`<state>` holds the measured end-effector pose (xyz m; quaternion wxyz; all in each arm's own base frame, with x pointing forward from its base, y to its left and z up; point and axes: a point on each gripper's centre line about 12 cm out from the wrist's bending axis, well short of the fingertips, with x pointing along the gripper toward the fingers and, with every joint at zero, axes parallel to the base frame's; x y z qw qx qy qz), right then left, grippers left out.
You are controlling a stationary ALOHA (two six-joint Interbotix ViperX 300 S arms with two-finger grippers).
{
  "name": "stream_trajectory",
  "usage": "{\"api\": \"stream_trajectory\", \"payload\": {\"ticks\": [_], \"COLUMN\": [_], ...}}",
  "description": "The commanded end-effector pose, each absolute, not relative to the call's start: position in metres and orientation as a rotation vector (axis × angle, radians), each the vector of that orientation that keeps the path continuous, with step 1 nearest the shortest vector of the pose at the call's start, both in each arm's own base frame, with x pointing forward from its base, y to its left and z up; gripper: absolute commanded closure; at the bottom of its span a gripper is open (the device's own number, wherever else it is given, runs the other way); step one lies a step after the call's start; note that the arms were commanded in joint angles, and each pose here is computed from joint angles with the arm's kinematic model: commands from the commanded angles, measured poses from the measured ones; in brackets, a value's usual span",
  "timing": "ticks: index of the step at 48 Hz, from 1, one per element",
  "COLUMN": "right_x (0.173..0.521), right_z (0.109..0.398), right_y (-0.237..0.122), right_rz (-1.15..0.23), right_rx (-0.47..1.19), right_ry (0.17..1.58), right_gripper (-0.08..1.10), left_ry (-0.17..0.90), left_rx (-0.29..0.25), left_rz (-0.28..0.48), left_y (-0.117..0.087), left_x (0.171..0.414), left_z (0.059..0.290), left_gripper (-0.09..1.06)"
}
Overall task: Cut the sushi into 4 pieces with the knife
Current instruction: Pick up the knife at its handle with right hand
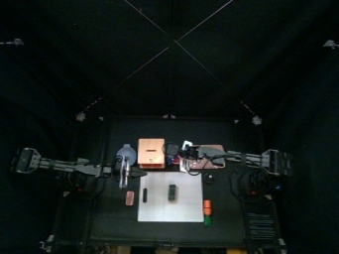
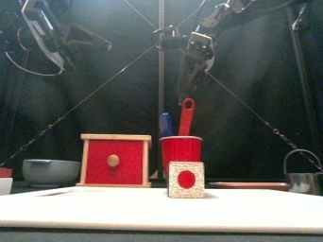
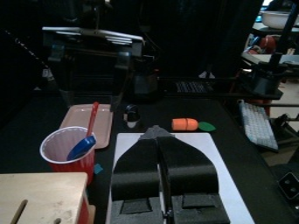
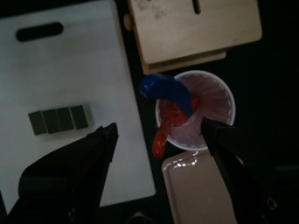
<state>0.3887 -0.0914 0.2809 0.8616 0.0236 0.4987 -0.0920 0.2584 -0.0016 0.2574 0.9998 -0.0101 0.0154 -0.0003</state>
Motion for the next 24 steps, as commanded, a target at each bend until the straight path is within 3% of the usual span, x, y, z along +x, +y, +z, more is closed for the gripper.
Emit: {"api": "stream_trajectory", "payload": {"ticks": [1,17,24], "right_x": [0.397,0.412,0.416], "right_z": [0.290,0.264,0.258], "right_y": [-0.093,-0.108,-0.111], "right_rz": [-0.184,-0.209,-0.213], "right_rx": [0.031,-0.030,-0.034], "right_ry": [1.071,1.292,1.316], "right_gripper": [-0.01,0.00,0.00], "left_ry": [0.011,0.019,0.020], "left_rx": [-0.023,-0.028,-0.027], "left_rz": [0.002,0.007,0.005], "left_y": [-0.001,0.000,-0.001], "left_x": [0.260,0.259,0.260], "left_z": [0.263,0.260,0.259], "left_gripper": [0.96,0.96,0.96]}}
